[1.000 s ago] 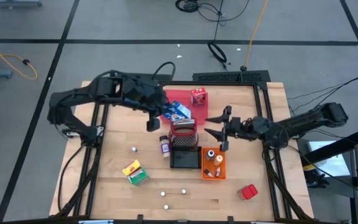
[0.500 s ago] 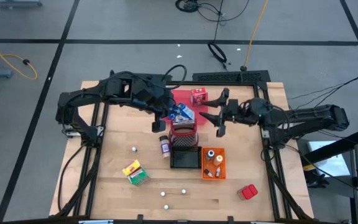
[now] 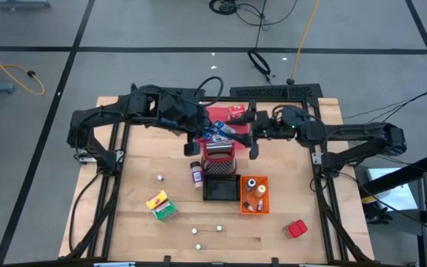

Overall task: Pick & Place Kitchen Items
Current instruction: Put the blue cereal box into the red bin

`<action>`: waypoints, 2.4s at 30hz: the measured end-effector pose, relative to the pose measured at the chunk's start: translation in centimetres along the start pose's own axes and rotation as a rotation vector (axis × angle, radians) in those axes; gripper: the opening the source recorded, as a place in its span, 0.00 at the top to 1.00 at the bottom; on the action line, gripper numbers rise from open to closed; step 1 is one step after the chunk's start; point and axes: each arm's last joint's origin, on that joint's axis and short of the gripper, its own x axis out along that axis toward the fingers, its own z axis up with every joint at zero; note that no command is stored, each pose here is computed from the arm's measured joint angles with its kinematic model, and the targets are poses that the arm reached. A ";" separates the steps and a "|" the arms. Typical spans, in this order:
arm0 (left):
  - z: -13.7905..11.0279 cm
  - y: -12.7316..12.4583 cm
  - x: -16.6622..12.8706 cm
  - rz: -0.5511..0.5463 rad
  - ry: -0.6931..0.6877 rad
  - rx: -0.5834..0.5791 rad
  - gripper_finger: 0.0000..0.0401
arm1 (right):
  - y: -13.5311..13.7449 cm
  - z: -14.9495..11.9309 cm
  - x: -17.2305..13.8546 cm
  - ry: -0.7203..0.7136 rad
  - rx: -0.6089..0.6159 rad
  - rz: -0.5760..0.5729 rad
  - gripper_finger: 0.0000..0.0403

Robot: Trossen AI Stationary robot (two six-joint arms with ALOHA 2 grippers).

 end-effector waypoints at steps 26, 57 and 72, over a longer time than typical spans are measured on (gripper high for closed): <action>-0.1 0.0 0.0 0.026 0.009 0.008 0.88 | -1.7 -0.6 2.2 0.056 -0.036 0.029 0.95; -0.5 2.0 -4.1 0.233 -0.030 0.046 0.88 | -3.4 -1.0 1.6 0.121 -0.030 -0.040 0.95; -2.3 4.6 -7.1 0.355 0.024 -0.120 0.88 | -3.6 -1.8 -1.2 0.180 -0.049 -0.061 0.95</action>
